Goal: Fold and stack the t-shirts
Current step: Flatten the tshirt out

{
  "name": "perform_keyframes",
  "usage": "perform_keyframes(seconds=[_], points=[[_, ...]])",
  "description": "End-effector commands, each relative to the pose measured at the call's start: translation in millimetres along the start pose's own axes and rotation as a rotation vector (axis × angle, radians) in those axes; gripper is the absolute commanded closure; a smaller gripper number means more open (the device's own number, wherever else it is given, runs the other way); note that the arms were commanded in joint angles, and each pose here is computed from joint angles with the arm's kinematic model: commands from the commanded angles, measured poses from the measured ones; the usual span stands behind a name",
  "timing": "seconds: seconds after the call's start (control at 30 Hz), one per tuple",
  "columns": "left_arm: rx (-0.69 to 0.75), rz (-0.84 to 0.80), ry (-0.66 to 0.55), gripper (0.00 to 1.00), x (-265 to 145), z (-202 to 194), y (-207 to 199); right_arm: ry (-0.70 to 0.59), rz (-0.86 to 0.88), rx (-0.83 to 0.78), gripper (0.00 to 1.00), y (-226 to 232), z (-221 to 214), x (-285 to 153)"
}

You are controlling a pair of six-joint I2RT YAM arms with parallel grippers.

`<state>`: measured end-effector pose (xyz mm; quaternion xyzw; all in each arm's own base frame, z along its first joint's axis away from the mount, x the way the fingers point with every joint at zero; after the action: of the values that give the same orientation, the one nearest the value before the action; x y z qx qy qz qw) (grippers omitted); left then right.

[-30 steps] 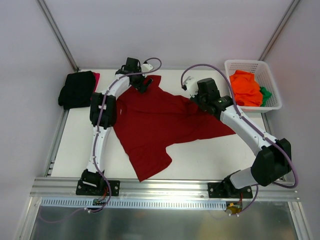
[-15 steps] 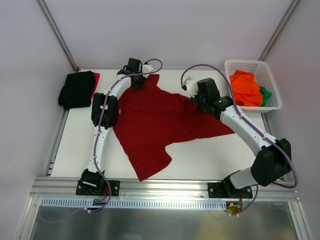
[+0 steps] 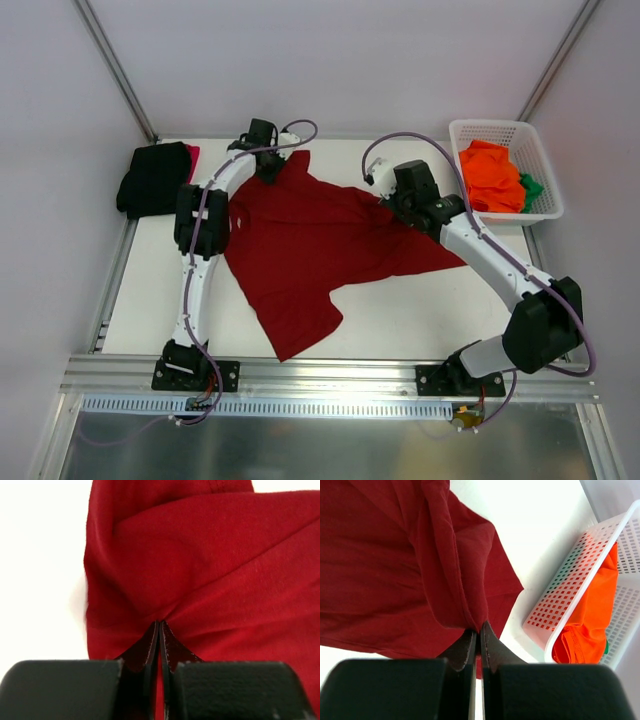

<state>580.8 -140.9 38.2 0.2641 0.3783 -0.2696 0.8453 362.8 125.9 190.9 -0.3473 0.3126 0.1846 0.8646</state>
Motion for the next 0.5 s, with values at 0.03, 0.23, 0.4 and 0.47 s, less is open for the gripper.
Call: perform_keyframes(seconds=[0.03,0.23,0.4,0.47], points=[[-0.135,0.005,-0.1,1.0,-91.5,25.8,15.6,-0.068,-0.017,0.036,1.0,-5.5,10.4,-14.5],[-0.144,0.044,-0.205,1.0,-154.7,52.1,17.8,-0.082,-0.009,0.043,1.0,-5.2,13.4,-17.4],[-0.162,-0.011,-0.179,1.0,-169.4,35.4,-3.3,-0.105,-0.052,0.049,1.0,-19.4,17.1,-32.0],[-0.162,-0.006,-0.194,1.0,-184.9,35.5,-5.1,-0.116,-0.072,0.075,1.0,-30.6,18.9,-38.5]])
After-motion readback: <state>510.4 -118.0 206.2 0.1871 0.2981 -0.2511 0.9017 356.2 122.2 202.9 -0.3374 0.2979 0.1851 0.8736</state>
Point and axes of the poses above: each gripper's point midway between its finger pads, its own x axis out along the fingers, its own y axis along the line the jaws close on, z = x × y, the point moved 1 cm from there along -x, back along the fingers, and after that the axes turned 4 degrees about x, right-handed, at the moved point
